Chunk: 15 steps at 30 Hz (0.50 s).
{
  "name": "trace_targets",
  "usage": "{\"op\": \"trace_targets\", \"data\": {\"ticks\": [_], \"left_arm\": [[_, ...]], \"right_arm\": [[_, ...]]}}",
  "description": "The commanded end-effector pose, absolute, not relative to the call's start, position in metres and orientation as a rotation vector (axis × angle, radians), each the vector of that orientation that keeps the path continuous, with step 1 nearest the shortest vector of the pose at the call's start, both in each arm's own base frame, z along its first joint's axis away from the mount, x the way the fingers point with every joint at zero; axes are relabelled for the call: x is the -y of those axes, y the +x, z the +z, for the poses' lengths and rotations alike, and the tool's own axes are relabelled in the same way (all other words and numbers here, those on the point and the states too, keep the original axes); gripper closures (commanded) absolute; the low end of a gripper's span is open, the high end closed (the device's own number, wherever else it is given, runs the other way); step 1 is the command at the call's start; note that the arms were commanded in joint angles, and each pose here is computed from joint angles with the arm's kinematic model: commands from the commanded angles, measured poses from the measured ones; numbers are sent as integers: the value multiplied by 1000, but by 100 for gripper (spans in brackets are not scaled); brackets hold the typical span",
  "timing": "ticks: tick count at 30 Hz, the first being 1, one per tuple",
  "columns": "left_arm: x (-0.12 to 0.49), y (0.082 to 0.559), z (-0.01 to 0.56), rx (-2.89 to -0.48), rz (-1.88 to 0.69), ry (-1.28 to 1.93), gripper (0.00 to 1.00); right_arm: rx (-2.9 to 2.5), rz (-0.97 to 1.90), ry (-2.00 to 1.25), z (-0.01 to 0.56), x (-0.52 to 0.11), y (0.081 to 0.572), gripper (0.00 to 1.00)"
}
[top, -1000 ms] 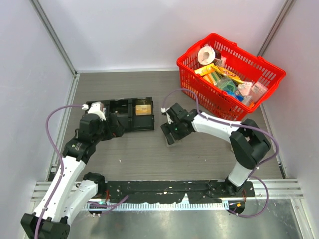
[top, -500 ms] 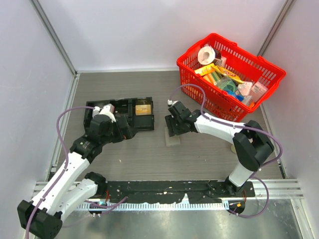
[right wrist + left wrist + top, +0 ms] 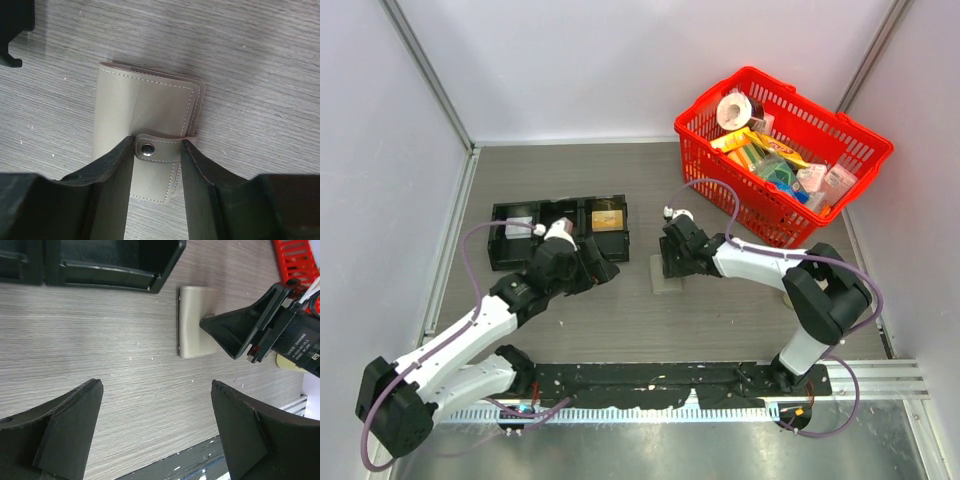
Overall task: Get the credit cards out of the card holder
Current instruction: Open the card holder at the center of the board.
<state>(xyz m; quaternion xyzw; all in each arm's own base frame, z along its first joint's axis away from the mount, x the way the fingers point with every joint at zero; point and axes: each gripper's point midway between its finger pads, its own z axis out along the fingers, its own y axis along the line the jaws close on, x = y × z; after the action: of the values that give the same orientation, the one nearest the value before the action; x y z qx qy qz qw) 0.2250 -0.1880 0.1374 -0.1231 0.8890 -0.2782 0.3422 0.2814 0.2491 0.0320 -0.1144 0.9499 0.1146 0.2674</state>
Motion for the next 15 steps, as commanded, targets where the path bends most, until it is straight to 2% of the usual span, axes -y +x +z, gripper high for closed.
{"op": "trace_targets", "data": {"ticks": [1, 2, 5, 15], "left_arm": [[215, 239, 146, -2228, -824, -389, 7], [220, 239, 142, -2238, -821, -380, 8], [235, 239, 134, -2265, -799, -353, 8], [258, 239, 85, -2353, -700, -363, 21]], "right_arm": [[-2561, 376, -297, 28, -248, 269, 66], [-2569, 400, -308, 25, -249, 264, 70], [-2540, 524, -319, 32, -261, 257, 72], [-2443, 858, -326, 53, -292, 239, 83]]}}
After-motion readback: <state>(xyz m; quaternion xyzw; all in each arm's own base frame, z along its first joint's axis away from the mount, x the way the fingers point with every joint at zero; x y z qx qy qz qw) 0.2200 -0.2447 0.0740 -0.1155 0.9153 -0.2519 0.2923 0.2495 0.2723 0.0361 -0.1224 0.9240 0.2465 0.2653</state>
